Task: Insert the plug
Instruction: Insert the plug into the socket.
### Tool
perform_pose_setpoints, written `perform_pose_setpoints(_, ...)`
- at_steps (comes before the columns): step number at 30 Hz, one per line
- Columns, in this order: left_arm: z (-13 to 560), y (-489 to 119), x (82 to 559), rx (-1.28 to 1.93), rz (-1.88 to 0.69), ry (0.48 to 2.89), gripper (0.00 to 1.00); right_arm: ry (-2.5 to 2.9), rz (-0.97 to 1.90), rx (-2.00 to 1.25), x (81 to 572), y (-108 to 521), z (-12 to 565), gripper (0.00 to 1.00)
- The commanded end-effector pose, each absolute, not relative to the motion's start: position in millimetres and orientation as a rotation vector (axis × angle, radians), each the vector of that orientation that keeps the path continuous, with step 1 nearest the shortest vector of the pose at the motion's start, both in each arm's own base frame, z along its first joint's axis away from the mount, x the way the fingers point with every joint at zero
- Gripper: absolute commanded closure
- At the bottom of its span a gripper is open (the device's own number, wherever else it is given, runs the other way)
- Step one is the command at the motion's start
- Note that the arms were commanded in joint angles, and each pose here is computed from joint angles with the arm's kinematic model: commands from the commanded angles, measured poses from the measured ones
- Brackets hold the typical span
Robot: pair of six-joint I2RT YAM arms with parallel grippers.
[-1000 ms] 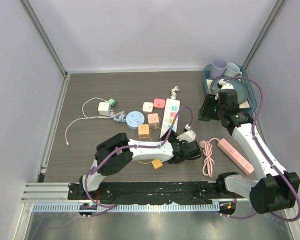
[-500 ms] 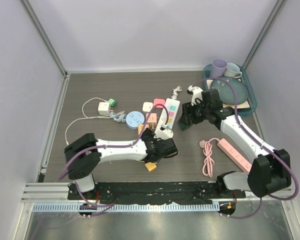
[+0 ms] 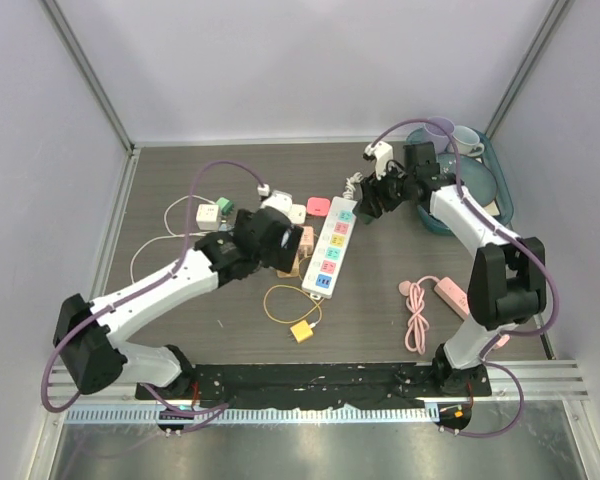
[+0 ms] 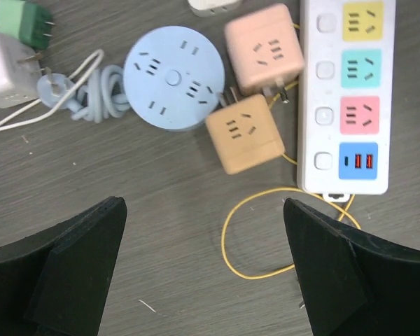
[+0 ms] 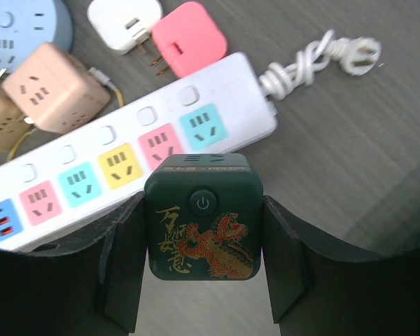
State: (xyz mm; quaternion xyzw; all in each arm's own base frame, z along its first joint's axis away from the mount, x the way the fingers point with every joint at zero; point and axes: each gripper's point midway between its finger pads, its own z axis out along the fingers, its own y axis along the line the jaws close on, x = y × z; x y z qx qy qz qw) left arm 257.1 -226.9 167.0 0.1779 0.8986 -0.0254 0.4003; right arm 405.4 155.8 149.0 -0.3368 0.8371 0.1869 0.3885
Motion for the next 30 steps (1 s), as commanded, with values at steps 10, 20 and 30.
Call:
perform_pose_setpoints(10, 222.4, -142.4, 296.0, 0.301, -0.037, 2.161, 0.0, 1.874, 0.646, -1.312, 445.9, 187.4, 176.1, 0.99)
perform_pose_setpoints(20, 236.6, -81.6, 308.0, 0.094, 0.185, 2.051, 0.0, 1.913, 0.642, -1.45, 445.3, 201.4, 141.5, 0.99)
perform_pose_setpoints(30, 234.2, -73.4, 309.2, 0.085, 0.234, 2.051, 0.0, 1.933, 0.587, -1.482, 456.2, 210.7, 129.7, 0.99)
